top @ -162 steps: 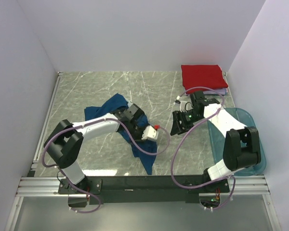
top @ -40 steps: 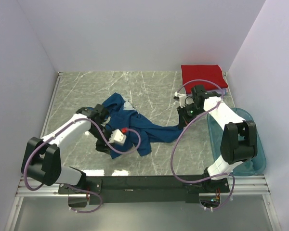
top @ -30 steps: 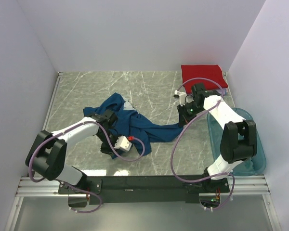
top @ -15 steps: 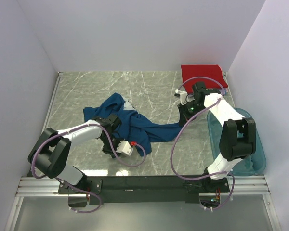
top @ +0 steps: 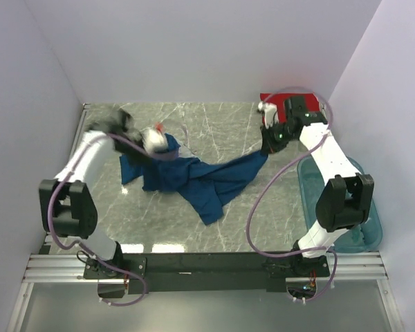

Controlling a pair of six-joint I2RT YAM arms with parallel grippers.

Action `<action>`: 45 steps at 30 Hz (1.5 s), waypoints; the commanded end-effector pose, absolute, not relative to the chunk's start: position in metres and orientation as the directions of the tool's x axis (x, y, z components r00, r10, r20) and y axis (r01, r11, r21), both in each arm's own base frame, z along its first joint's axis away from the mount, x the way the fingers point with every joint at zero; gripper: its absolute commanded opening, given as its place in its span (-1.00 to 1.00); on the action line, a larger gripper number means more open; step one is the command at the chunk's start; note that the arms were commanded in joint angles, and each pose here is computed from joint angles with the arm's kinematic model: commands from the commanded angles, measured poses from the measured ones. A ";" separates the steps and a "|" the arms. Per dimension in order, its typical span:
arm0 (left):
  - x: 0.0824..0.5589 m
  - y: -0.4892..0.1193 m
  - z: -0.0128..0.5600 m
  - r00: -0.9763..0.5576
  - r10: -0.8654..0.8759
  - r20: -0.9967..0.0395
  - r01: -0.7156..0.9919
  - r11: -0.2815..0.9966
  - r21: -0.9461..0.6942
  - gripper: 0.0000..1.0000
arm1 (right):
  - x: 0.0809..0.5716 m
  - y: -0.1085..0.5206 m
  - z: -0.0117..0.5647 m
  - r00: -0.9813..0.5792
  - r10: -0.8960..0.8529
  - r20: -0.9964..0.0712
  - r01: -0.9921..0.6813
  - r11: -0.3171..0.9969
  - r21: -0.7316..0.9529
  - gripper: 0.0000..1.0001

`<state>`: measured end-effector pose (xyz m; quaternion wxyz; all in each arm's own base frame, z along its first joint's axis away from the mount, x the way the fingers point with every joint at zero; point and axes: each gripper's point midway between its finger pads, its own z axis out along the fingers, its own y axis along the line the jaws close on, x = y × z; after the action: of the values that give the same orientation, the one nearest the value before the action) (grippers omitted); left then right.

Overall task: Fold and stack the t-shirts
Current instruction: Flatten the tshirt out

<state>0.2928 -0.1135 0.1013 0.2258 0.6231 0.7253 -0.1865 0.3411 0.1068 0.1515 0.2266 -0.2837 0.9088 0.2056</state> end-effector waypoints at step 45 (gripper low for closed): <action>0.254 0.044 0.609 0.343 0.315 -0.885 0.092 0.926 0.365 -0.99 | 0.287 0.017 0.710 0.612 -0.373 -0.697 0.153 0.921 -0.358 -1.00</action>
<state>0.2436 0.0316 0.6217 0.8207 0.1909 0.5329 0.0773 0.2444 0.0287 0.7058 0.8975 -0.1495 0.4007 -0.1074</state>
